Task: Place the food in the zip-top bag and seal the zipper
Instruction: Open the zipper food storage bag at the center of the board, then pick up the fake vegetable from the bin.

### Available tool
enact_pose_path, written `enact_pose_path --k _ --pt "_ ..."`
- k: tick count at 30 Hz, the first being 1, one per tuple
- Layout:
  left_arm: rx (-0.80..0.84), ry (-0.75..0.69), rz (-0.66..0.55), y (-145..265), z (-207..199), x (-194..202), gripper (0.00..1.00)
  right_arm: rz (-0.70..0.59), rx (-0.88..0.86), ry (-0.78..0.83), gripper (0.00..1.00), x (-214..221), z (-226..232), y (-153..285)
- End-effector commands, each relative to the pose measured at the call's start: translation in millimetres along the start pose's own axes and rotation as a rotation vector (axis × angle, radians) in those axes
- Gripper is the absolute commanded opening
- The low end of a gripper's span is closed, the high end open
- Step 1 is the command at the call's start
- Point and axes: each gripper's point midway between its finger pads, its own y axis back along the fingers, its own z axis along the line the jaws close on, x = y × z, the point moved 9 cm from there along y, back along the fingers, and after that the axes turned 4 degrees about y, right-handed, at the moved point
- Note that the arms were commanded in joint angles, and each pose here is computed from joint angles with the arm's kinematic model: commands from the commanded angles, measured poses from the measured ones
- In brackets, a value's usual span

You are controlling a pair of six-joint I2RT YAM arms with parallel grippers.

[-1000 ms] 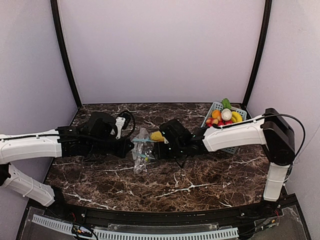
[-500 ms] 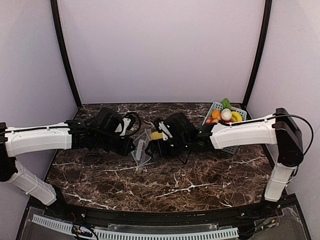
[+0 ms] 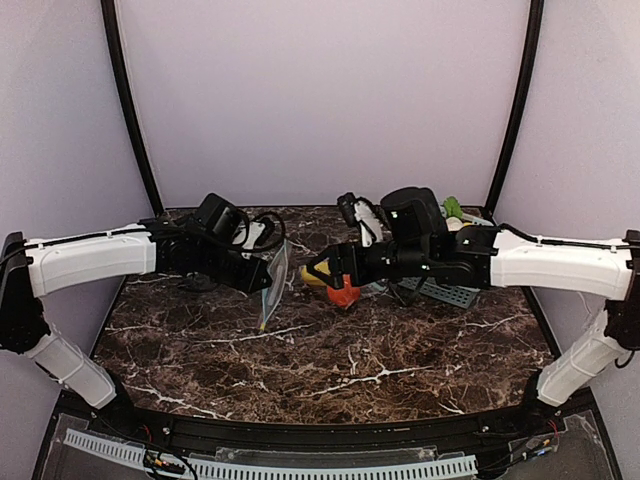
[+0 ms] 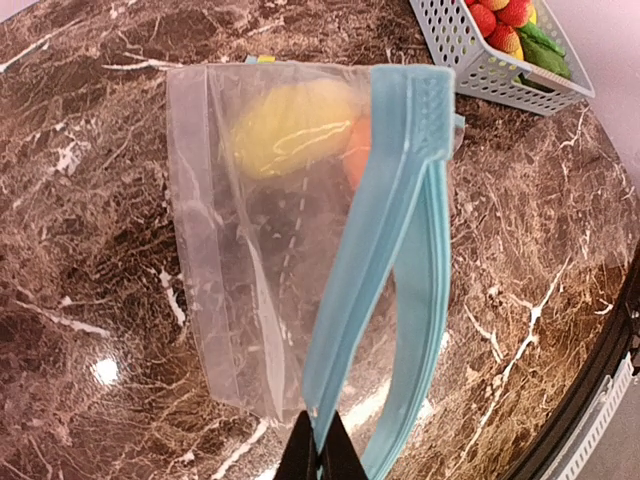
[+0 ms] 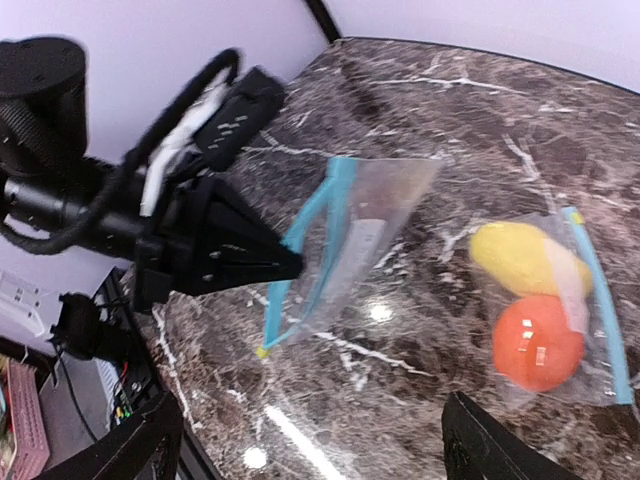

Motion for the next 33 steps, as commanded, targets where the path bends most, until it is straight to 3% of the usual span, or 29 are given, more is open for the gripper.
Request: enact_pose_path --k 1,7,12,13,22,33 --pt "0.054 -0.049 -0.004 18.3 4.3 -16.3 0.01 0.02 0.331 -0.091 0.88 0.0 -60.1 32.6" --pt "0.082 -0.065 -0.051 26.5 17.8 -28.3 0.01 0.042 0.709 -0.156 0.89 -14.6 -124.9 76.7" --pt "0.068 -0.024 -0.095 33.8 33.7 -23.1 0.01 0.038 0.846 -0.233 0.9 -26.6 -178.4 98.2" --pt "0.036 -0.021 -0.103 38.1 37.4 -19.6 0.01 0.054 0.924 -0.267 0.89 -31.2 -212.1 102.0" --pt "0.032 -0.015 -0.089 37.9 38.5 -17.6 0.01 0.081 1.028 -0.341 0.87 -49.9 -293.1 96.7" --pt "0.041 -0.01 -0.084 36.4 38.1 -17.2 0.01 0.13 1.062 -0.379 0.78 -42.1 -333.4 71.9"
